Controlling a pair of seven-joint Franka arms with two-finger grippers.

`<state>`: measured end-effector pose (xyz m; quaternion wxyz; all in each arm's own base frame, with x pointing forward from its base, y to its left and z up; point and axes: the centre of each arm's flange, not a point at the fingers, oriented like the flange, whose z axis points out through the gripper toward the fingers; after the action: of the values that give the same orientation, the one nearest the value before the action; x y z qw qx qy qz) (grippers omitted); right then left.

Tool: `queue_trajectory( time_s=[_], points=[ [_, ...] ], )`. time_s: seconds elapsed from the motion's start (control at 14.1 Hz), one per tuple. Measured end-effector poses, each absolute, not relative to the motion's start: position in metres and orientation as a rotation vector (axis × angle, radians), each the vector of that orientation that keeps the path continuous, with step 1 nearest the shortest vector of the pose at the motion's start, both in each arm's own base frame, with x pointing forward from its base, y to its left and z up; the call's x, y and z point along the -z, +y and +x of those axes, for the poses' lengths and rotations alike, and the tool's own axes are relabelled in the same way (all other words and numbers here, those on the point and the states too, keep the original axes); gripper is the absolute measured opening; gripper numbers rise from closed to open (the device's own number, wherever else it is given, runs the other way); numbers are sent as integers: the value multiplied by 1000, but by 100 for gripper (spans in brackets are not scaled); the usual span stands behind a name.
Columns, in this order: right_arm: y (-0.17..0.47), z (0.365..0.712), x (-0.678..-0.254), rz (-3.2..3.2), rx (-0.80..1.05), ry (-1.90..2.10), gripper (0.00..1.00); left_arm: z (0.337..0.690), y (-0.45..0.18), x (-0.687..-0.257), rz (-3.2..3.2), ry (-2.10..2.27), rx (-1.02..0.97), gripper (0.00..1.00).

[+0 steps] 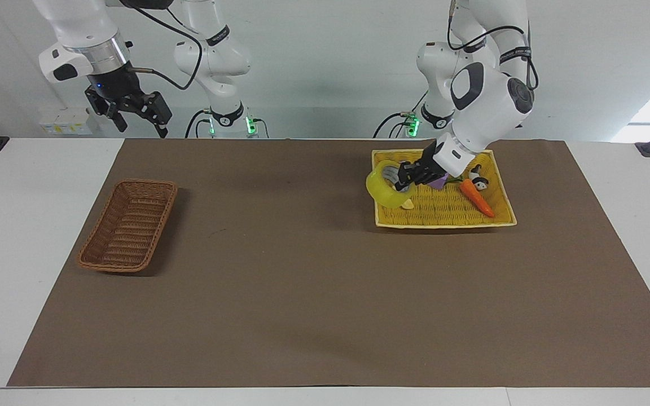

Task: Move tape to another basket
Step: 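Lift the tape toward the right gripper while the right gripper approaches, then grasp the tape roll with the right gripper beside the left gripper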

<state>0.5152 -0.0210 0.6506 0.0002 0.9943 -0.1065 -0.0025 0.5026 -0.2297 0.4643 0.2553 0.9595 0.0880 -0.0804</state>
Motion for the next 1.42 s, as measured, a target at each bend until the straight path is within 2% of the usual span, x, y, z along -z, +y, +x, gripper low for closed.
queue_trajectory(
  time_s=[0.14, 0.5, 0.85, 1.21, 1.42],
  points=[
    [-14, 511, -651, 3124, 42, -305, 100, 492, -262, -472, 2531, 215, 242, 22],
    [55, 512, -654, 3218, 5, -118, 100, 461, -335, -490, 2413, 146, 230, 22],
    [100, 517, -642, 3488, 80, -83, 100, 436, -406, -461, 2320, 200, 233, 22],
    [116, 529, -604, 3738, 161, -80, 100, 434, -458, -477, 2273, 156, 240, 22],
    [96, 537, -579, 3815, 163, -44, 100, 440, -471, -485, 2250, 152, 211, 22]
  ],
)
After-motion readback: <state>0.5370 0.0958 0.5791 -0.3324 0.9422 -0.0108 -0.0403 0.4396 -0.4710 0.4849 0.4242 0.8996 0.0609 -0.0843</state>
